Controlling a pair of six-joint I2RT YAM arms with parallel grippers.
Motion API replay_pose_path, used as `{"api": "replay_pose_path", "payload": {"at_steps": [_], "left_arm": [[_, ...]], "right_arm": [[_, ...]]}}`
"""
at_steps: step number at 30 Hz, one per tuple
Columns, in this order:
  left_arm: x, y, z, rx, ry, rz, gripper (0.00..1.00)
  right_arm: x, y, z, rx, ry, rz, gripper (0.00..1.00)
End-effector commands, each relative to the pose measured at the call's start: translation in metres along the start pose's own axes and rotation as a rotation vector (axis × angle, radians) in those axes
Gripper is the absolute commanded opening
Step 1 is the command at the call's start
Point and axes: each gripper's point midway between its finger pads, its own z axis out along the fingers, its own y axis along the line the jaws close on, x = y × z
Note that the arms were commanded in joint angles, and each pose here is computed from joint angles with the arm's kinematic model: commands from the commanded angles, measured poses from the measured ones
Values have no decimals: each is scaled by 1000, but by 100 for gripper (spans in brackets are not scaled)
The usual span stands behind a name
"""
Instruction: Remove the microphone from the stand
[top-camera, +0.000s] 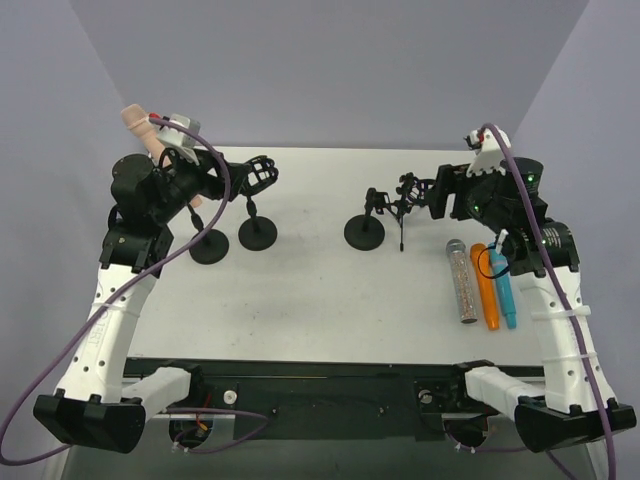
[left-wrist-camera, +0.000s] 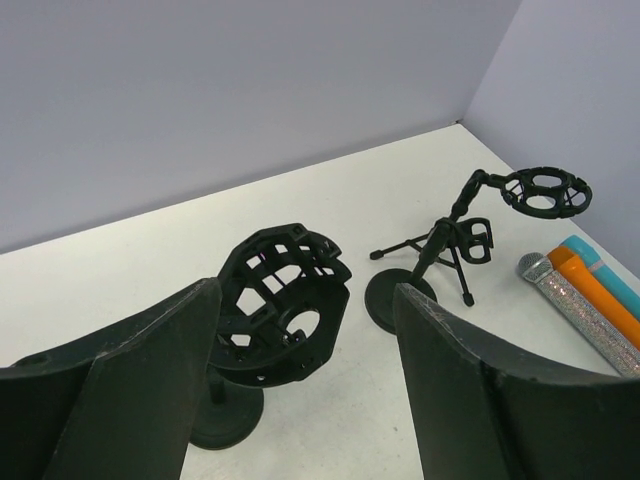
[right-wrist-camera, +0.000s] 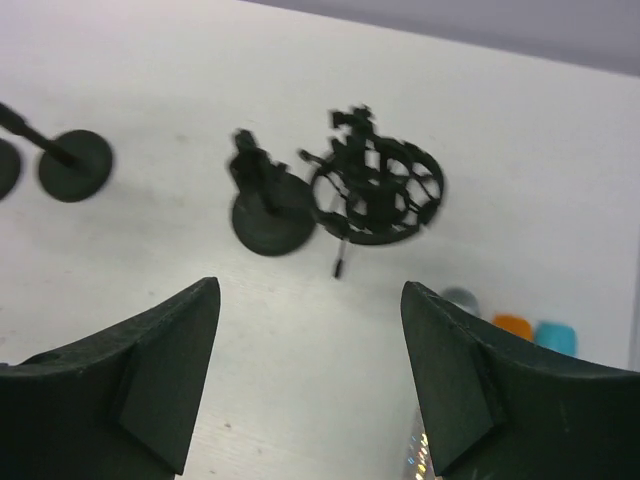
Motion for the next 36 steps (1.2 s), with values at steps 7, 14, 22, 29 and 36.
{"api": "replay_pose_path", "payload": {"at_steps": [7,14,22,29,36], "left_arm": [[-12,14,21,-29,-38,35,77],[-15,7,3,-23,-53,77,77],[-15,-3,-38,-17,-53,279,77],[-7,-5,-65,-41,-11,333,77],[-7,-3,-64,-42,-22,299,77]], "right_arm": [[-28,129,26,-377,-30,-144,68],[-100,215,56,-515,-112,106,75],[-133,313,89,-600,-174,73,72],[-129,344,123,-570,-200,6,70],[-97,351,148,-527,-138,-56,61]]}}
